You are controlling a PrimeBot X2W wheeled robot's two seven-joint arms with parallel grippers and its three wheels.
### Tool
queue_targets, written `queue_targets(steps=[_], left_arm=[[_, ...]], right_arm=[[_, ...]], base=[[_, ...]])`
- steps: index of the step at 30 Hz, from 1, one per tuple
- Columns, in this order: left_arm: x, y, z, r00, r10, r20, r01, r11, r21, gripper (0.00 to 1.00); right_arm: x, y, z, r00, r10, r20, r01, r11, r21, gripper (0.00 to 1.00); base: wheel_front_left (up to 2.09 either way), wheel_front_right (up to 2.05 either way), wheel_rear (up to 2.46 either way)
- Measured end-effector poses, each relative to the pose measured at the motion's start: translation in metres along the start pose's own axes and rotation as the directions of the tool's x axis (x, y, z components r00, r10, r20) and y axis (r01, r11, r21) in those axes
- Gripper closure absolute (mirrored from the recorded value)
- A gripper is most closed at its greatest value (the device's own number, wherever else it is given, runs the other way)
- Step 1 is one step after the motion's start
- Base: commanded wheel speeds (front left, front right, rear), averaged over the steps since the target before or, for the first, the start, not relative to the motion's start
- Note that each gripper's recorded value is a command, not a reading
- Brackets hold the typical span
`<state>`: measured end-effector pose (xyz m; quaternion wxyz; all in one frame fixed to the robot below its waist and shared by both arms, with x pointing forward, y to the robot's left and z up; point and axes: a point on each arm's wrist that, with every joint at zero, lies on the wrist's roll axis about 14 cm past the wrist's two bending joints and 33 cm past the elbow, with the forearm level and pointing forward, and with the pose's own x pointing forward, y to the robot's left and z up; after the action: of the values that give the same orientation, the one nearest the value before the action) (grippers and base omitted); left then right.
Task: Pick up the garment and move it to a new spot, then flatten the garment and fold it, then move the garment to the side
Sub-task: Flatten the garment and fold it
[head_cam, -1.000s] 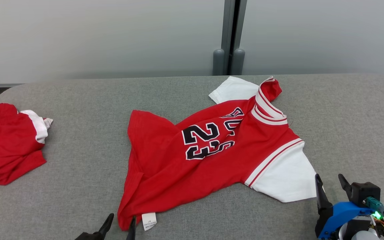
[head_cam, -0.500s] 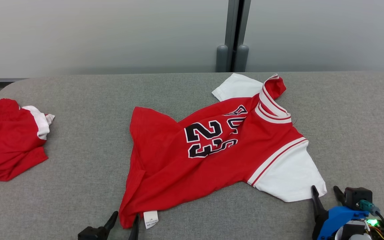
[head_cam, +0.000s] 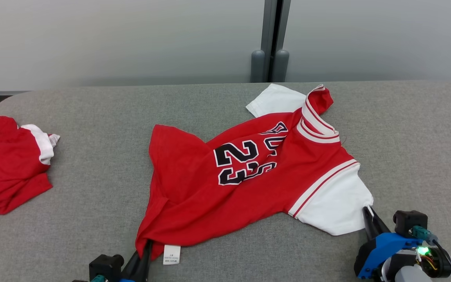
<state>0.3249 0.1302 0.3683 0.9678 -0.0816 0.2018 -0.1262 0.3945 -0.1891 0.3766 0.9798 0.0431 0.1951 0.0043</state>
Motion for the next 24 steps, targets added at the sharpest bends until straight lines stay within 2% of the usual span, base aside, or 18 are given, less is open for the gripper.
queue_targets(steps=[6,12,19,22,24], left_arm=[[-0.002,-0.009,0.024,0.996,-0.032,0.083,0.031,0.999,0.012,1.00],[-0.001,-0.025,0.059,0.977,-0.094,0.190,0.090,0.996,0.027,1.00],[0.011,-0.036,0.094,0.952,-0.179,0.247,0.159,0.983,0.096,1.00],[0.026,-0.038,0.122,0.934,-0.205,0.292,0.185,0.978,0.093,1.00],[0.040,-0.033,0.139,0.928,-0.225,0.297,0.190,0.972,0.141,1.00]], right_arm=[[-0.013,0.004,0.010,0.998,0.009,0.070,-0.012,0.999,0.039,1.00],[-0.025,0.001,0.040,0.981,0.009,0.194,-0.021,0.998,0.059,1.00],[-0.029,0.005,0.093,0.944,0.030,0.328,-0.051,0.997,0.056,1.00],[-0.022,0.007,0.131,0.909,0.035,0.416,-0.073,0.994,0.076,1.00],[-0.015,0.009,0.156,0.885,0.042,0.464,-0.086,0.994,0.074,1.00]], base=[[0.00,0.00,0.00],[0.00,0.00,0.00],[0.00,0.00,0.00],[0.00,0.00,0.00],[0.00,0.00,0.00]])
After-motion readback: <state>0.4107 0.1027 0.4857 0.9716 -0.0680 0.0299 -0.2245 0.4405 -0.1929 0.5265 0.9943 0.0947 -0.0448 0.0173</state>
